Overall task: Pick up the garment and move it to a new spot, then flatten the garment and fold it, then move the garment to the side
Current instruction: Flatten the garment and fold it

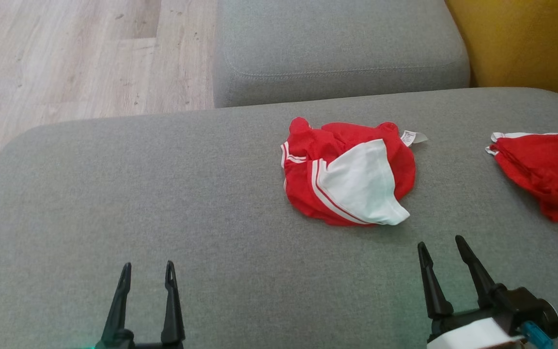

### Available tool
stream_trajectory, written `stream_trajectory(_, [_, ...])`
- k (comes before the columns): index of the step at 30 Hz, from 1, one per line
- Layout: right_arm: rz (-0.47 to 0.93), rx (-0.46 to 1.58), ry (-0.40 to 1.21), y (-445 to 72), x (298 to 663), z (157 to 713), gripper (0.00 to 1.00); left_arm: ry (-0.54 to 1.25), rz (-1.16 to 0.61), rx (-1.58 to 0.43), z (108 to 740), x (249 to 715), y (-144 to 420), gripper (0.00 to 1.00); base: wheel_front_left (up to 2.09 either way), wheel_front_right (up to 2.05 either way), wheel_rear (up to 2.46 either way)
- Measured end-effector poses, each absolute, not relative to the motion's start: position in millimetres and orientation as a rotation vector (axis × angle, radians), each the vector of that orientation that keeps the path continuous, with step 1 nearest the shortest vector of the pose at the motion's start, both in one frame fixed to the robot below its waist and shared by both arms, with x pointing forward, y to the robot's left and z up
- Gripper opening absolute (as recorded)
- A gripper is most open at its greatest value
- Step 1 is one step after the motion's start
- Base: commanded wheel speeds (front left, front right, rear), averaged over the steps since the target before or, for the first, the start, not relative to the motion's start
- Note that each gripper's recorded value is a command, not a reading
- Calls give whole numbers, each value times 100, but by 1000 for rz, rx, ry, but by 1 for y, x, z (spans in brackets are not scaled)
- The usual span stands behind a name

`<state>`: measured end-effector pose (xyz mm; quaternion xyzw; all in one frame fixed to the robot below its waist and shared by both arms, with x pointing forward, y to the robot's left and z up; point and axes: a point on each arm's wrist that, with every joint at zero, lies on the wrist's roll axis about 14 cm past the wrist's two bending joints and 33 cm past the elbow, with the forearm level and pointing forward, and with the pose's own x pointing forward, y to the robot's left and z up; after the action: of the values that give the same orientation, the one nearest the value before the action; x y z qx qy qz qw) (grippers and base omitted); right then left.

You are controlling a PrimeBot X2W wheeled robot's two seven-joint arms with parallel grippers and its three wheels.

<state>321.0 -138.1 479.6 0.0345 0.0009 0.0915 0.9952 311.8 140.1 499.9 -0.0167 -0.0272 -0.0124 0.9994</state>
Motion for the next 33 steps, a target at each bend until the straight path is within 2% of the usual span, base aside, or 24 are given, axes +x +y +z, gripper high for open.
stream_trajectory(33, [177, 81, 13, -140, 323, 476, 100, -37, -34, -26, 495, 312, 137, 100, 0, 0, 0])
